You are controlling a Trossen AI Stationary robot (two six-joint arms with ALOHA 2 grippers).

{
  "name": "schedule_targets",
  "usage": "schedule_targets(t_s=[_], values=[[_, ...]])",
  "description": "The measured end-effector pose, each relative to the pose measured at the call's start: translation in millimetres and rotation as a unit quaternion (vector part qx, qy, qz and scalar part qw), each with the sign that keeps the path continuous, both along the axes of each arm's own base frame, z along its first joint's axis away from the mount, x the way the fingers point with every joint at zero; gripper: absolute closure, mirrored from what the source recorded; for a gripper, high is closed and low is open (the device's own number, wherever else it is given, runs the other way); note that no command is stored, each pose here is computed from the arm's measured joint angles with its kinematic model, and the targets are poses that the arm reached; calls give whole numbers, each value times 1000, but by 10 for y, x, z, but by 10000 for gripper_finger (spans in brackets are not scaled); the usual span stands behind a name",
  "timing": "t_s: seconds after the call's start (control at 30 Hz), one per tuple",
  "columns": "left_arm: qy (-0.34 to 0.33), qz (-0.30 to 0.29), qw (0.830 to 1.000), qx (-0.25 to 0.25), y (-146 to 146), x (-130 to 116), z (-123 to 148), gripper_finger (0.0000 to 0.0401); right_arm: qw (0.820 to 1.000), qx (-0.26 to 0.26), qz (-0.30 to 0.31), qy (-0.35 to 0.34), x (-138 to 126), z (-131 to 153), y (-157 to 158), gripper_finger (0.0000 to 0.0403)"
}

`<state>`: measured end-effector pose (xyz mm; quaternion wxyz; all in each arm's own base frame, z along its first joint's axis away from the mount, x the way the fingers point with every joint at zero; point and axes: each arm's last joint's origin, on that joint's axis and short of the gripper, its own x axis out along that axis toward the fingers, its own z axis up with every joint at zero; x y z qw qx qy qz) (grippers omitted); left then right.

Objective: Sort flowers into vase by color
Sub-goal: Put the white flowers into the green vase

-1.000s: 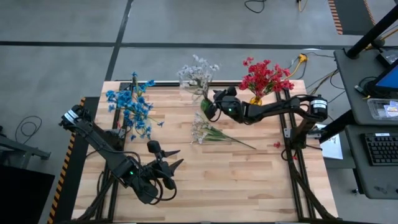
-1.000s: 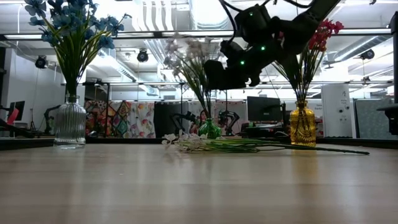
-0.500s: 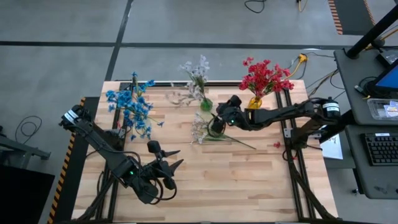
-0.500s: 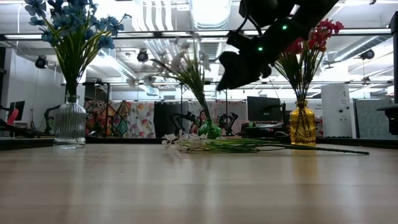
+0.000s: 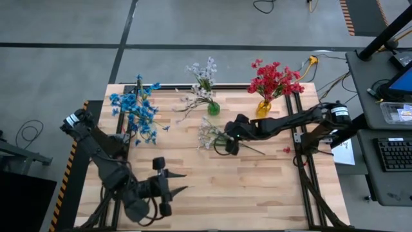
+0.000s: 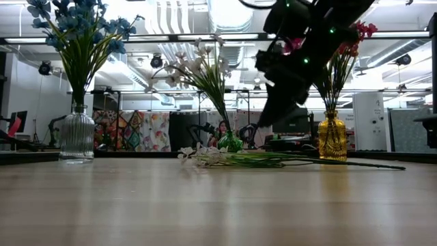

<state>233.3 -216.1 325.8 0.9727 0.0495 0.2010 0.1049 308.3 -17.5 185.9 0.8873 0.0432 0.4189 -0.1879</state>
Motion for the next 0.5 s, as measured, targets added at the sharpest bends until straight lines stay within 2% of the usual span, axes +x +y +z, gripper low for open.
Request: schedule_targets(t_s=[0.17, 0.3, 0.5], values=[[-17, -1, 1000, 13, -104, -115, 13, 246, 998, 46, -2, 53, -36, -209, 56, 138], [-27, 0, 999, 18, -150, -172, 33, 246, 994, 56, -17, 94, -71, -330, 64, 144], [-32, -5, 999, 13, -180, -198, 80, 246, 991, 58, -22, 121, -65, -484, 61, 160]])
